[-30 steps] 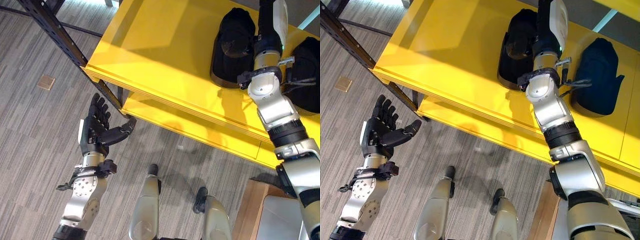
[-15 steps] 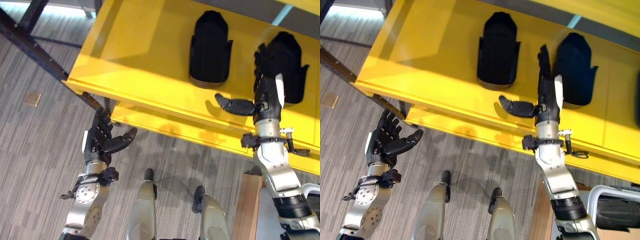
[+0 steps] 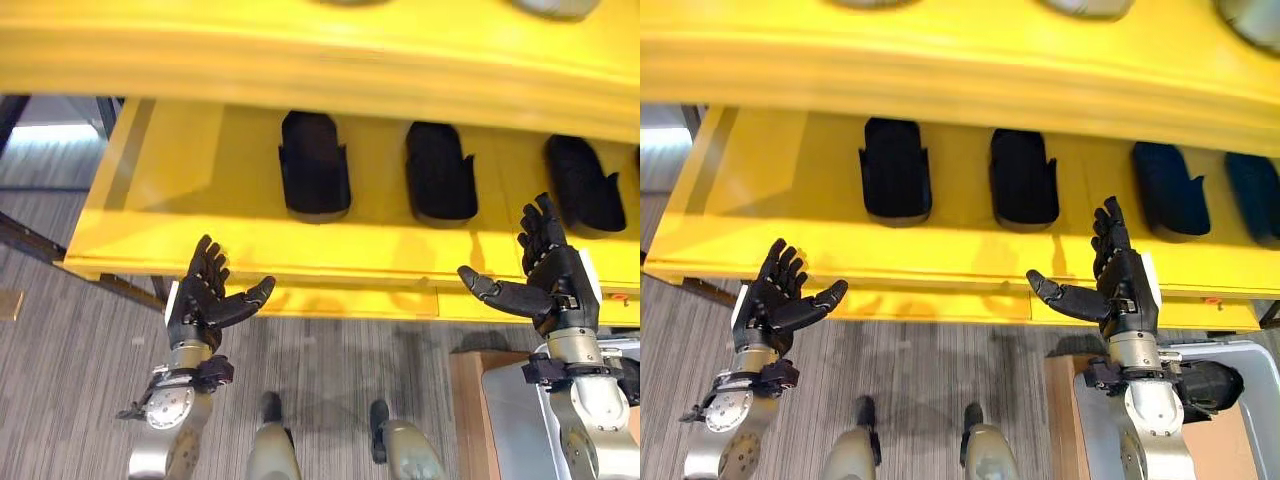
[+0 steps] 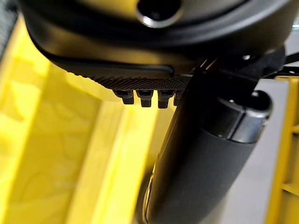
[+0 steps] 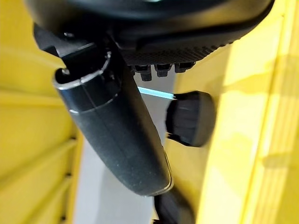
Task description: Move parts from the plastic box to the shelf.
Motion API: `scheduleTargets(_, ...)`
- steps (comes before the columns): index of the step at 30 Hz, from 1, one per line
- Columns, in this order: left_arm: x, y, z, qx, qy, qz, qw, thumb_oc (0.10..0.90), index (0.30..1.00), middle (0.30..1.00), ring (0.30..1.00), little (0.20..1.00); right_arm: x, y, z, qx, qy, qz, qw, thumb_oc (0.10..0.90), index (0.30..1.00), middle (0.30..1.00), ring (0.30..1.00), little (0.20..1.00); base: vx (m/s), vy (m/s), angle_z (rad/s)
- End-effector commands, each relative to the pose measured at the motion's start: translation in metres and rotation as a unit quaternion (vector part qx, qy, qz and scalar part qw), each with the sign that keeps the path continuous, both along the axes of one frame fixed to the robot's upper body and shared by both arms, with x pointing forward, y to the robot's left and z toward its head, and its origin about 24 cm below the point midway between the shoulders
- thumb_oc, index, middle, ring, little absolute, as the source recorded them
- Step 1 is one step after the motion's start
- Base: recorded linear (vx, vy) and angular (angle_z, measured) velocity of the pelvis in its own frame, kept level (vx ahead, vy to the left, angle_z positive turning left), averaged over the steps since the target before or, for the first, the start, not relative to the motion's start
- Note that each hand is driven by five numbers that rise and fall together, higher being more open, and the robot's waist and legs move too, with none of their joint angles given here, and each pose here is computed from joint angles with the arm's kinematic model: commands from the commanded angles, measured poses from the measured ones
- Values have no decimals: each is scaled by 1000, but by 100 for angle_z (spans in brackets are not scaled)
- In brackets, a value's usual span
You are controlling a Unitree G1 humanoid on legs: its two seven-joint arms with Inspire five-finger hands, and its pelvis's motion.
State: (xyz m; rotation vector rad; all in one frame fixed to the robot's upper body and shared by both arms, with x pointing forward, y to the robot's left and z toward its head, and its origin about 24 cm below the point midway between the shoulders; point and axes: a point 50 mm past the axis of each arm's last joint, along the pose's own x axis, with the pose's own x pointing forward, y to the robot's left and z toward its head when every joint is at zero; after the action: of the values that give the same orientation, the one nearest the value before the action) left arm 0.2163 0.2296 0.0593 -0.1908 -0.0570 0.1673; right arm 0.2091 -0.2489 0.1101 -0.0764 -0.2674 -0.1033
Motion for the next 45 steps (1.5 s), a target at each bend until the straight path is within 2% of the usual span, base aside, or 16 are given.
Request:
scheduleTargets(1, -6, -3, 19, 15, -72, -1, 997, 900, 1000, 1000, 1000, 1000, -9, 1, 38, -22, -108, 31, 993, 900, 1000, 1000, 1000, 1000, 25, -33, -2)
scheduleTargets(6, -7, -6, 16, 13, -68, -5, 998, 900, 1000, 1000, 1000, 1000, -10, 1, 30, -25, -90, 29, 995, 900, 1000, 1000, 1000, 1000, 21, -10, -7)
scheduleTargets(12, -2, -14, 11, 4, -63, -11, 998, 900, 1000, 1000, 1000, 1000, -7, 11, 7, 29, -50, 39, 998, 900, 1000, 1000, 1000, 1000, 12, 18, 2)
scheduleTargets(25, 11, -21, 15, 21, -78, -8, 997, 900, 1000, 1000, 1000, 1000, -1, 28, -12, 78, -18, 61, 995, 900, 1000, 1000, 1000, 1000, 16, 37, -12)
scheduleTargets(32, 10, -18, 21, 16, -94, -4, 995, 900, 1000, 1000, 1000, 1000, 7, 31, -5, 64, -26, 83, 994, 900, 1000, 1000, 1000, 1000, -64, -109, -41)
scheduleTargets(35, 10, -21, 17, 34, -84, -29, 995, 900, 1000, 1000, 1000, 1000, 4, 26, 2, 29, -35, 84, 995, 900, 1000, 1000, 1000, 1000, -28, -298, -2)
scheduleTargets(41, 18, -31, 16, 26, -78, -79, 993, 900, 1000, 1000, 1000, 1000, -4, 10, -1, 22, -37, 40, 998, 900, 1000, 1000, 1000, 1000, -23, -316, 28)
scheduleTargets(45, 15, -31, 19, 20, -87, -76, 993, 900, 1000, 1000, 1000, 1000, -1, 16, -4, 31, -32, 53, 998, 900, 1000, 1000, 1000, 1000, 2, -175, 44)
